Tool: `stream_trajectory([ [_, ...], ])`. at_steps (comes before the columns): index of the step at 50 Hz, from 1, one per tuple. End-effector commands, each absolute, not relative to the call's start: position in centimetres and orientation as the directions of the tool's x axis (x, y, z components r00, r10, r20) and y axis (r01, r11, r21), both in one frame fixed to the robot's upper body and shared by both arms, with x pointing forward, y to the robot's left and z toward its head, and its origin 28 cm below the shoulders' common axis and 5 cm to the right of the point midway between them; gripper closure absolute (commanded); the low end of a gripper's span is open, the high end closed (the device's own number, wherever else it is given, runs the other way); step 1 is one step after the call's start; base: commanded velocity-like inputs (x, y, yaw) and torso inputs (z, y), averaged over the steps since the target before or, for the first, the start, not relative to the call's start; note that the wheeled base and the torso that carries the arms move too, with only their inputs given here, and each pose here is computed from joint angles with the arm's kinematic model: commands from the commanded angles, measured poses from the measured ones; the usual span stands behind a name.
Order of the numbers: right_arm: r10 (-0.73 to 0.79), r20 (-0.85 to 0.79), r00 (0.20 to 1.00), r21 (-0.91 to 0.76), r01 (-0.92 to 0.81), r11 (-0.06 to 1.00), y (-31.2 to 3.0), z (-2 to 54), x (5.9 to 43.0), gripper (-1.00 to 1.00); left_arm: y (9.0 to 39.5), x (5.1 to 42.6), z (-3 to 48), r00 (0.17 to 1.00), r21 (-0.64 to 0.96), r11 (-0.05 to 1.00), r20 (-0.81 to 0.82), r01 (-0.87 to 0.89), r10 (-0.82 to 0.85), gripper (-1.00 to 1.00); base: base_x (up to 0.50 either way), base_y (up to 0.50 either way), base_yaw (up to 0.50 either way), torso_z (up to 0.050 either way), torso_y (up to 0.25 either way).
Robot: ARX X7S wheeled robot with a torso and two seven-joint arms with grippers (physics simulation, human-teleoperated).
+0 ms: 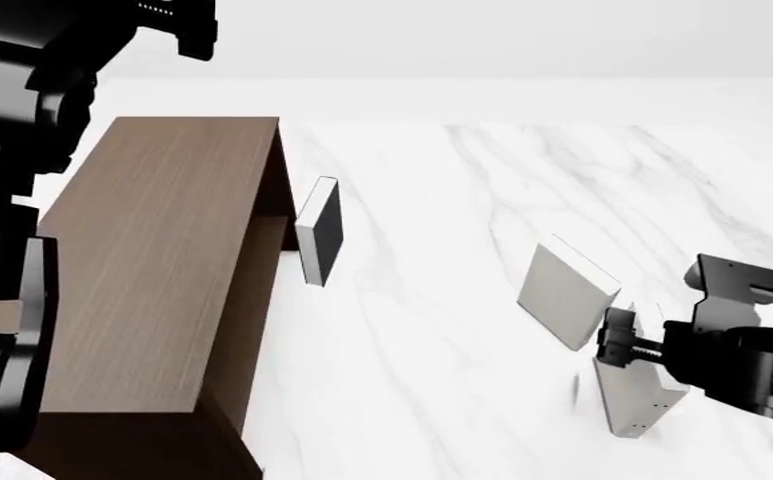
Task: Pick up the book on the right and place it under the cabinet shelf.
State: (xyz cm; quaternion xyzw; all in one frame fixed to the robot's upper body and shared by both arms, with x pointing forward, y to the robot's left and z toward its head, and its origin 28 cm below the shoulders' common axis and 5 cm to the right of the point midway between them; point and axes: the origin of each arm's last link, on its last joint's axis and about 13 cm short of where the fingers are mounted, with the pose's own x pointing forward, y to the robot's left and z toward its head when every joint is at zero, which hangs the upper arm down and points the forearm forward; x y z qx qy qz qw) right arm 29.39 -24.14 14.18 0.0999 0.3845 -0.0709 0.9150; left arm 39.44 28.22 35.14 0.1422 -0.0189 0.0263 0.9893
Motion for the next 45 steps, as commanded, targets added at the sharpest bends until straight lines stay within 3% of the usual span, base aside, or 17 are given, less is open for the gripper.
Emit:
stream_trajectory([
  [1, -0.045, -0.726, 0.687, 0.125, 0.196, 0.973, -24.0, 13.9, 29.4, -1.00, 28.2, 39.5, 35.0, 0.998, 0.279, 0.959, 0.043, -0.056, 0.046, -1.00, 0.00, 0.00, 0.00, 0.000, 0.000],
  [9, -0.037, -0.728, 0.684, 0.127, 0.187, 0.974, -24.0, 13.4, 29.3, -1.00, 28.2, 39.5, 34.9, 0.998, 0.280, 0.958, 0.040, -0.054, 0.045, -1.00, 0.00, 0.00, 0.00, 0.000, 0.000],
  [10, -0.038, -0.727, 0.685, 0.122, 0.184, 0.975, -24.0, 13.4, 29.2, 1.00, 28.2, 39.6, 34.9, 0.998, 0.280, 0.958, 0.040, -0.054, 0.044, -1.00, 0.00, 0.00, 0.00, 0.000, 0.000],
  [25, -0.065, -0.703, 0.708, 0.104, 0.193, 0.976, -24.9, 16.0, 28.1, 1.00, 28.2, 39.6, 34.7, 0.998, 0.278, 0.959, 0.039, -0.054, 0.045, -1.00, 0.00, 0.00, 0.00, 0.000, 0.000],
  [45, -0.012, -0.612, 0.790, 0.115, 0.104, 0.988, -25.6, 21.6, 20.3, 1.00, 28.1, 39.5, 35.0, 0.998, 0.271, 0.961, 0.049, -0.050, 0.038, -1.00, 0.00, 0.00, 0.00, 0.000, 0.000],
])
